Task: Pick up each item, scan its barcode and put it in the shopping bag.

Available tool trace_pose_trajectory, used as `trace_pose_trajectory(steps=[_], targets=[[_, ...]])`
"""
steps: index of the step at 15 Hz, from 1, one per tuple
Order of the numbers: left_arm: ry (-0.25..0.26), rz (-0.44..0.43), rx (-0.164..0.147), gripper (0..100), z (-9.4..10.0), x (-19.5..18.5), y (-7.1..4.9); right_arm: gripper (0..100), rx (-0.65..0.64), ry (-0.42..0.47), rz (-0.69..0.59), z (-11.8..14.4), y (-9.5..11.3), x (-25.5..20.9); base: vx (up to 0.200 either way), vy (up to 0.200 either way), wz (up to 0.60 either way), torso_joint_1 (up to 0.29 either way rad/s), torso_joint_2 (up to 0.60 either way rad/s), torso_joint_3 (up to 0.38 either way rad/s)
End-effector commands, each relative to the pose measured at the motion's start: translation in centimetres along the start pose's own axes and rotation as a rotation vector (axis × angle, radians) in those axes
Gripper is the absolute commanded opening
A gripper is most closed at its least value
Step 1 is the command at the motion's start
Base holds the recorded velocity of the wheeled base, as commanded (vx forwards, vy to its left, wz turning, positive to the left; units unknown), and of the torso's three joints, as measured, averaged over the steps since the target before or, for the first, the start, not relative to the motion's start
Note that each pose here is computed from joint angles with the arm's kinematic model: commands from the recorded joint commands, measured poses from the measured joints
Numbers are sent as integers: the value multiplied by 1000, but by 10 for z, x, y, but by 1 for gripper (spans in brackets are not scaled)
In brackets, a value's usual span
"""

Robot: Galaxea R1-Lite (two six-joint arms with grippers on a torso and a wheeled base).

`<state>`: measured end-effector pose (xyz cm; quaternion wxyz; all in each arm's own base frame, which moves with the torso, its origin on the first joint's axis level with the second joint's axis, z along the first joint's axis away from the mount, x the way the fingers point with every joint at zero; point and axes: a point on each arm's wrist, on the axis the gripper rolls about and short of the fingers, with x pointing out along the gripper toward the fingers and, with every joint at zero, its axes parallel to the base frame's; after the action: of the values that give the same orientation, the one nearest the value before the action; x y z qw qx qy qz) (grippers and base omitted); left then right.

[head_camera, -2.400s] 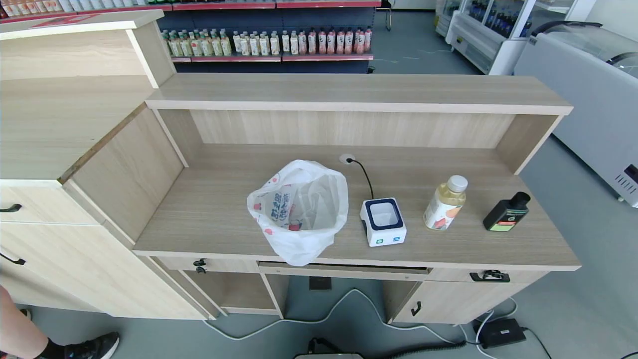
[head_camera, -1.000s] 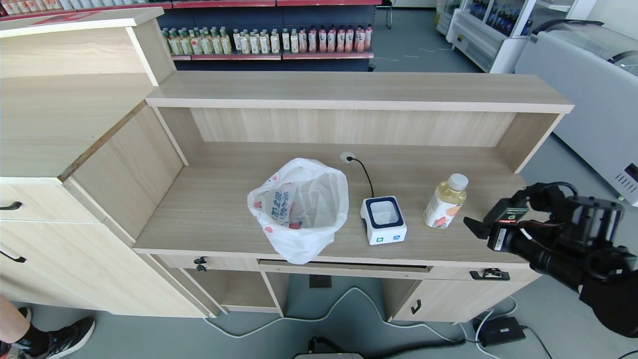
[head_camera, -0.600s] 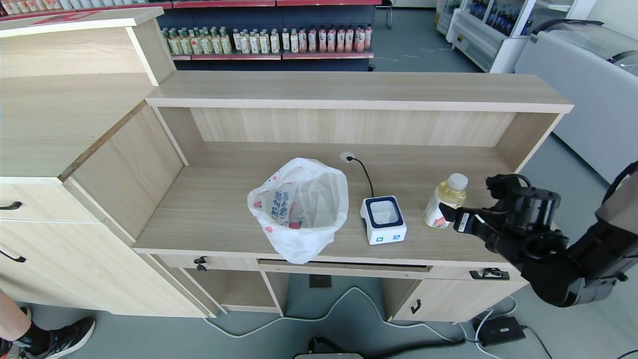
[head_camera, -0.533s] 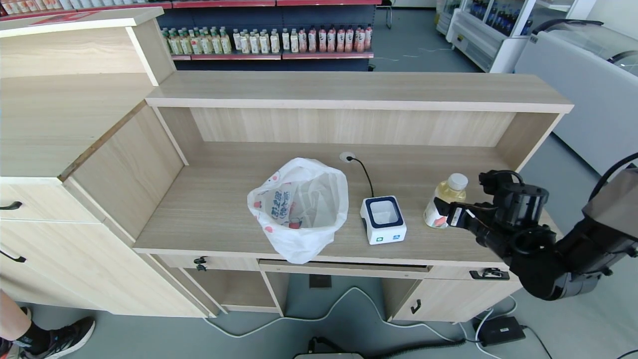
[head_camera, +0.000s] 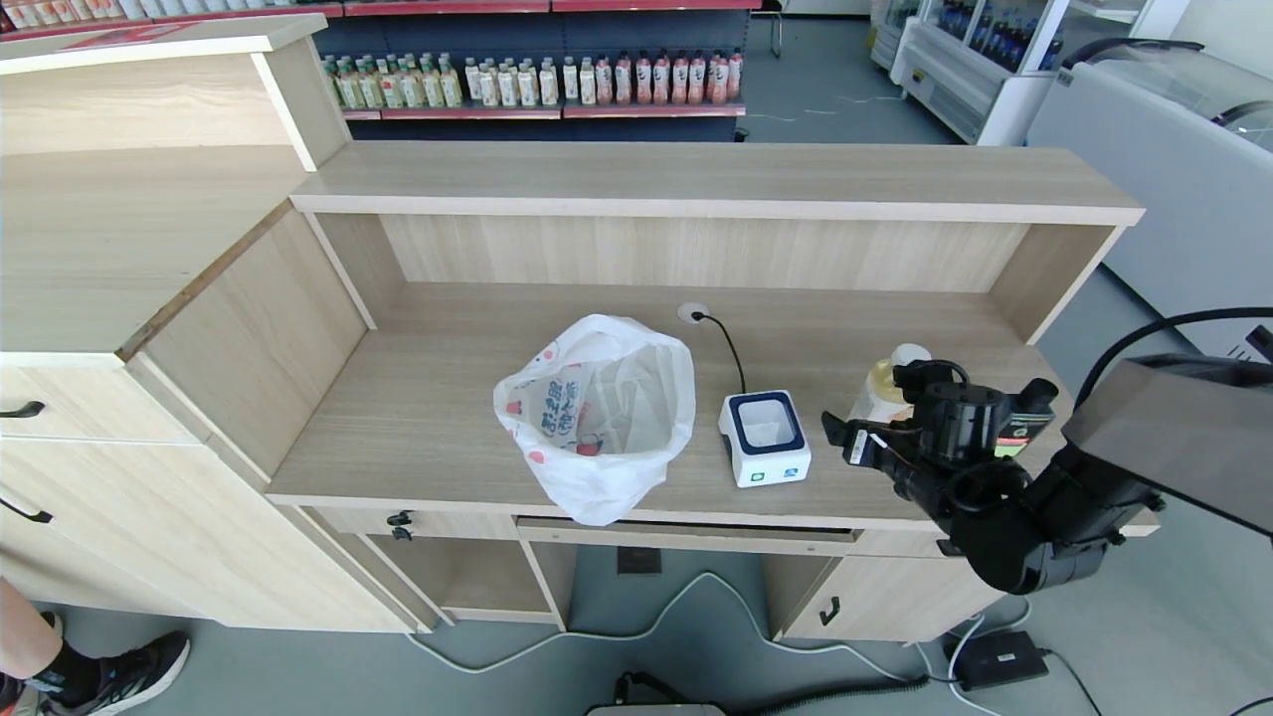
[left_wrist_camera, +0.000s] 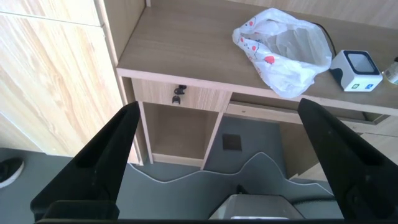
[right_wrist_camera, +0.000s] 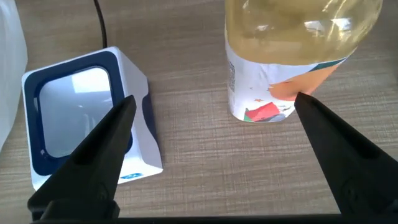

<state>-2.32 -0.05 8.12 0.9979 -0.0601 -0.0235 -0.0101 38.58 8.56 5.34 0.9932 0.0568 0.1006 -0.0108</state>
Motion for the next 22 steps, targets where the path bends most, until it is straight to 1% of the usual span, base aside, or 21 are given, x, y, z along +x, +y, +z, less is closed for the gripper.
trace_pose_trajectory(steps=[1, 4, 6, 10, 11, 13, 14, 15, 16, 18, 20, 22], targets=[[-1, 0, 1, 100, 0, 0, 0, 100, -4, 11, -1, -4, 1, 8, 0, 0, 0, 0, 0, 0], [1, -1, 0, 100, 0, 0, 0, 100, -6, 8, -4, -2, 2, 17, 0, 0, 0, 0, 0, 0], [-1, 0, 0, 100, 0, 0, 0, 100, -68, -16, -17, 5, -2, 23, 0, 0, 0, 0, 0, 0], [-1, 0, 0, 100, 0, 0, 0, 100, -192, 2, -96, 6, -28, 22, 0, 0, 0, 0, 0, 0], [-1, 2, 0, 100, 0, 0, 0, 100, -206, 12, -129, 6, -35, 20, 0, 0, 0, 0, 0, 0], [0, 0, 0, 100, 0, 0, 0, 100, -205, 20, -150, 5, -44, 20, 0, 0, 0, 0, 0, 0], [-1, 0, 0, 100, 0, 0, 0, 100, -193, 9, -146, 7, -47, 23, 0, 0, 0, 0, 0, 0], [0, 0, 0, 100, 0, 0, 0, 100, -187, -6, -115, 10, -45, 26, 0, 0, 0, 0, 0, 0], [-1, 0, 0, 100, 0, 0, 0, 100, -184, -15, -61, 10, -43, 31, 0, 0, 0, 0, 0, 0], [0, 0, 1, 100, 0, 0, 0, 100, -183, -32, 9, 14, -39, 38, 0, 0, 0, 0, 0, 0], [-1, -1, 0, 100, 0, 0, 0, 100, -185, -50, 10, 17, -38, 43, 0, 0, 0, 0, 0, 0], [-1, 0, 0, 100, 0, 0, 0, 100, -199, -43, -8, 16, -43, 49, 0, 0, 0, 0, 0, 0]])
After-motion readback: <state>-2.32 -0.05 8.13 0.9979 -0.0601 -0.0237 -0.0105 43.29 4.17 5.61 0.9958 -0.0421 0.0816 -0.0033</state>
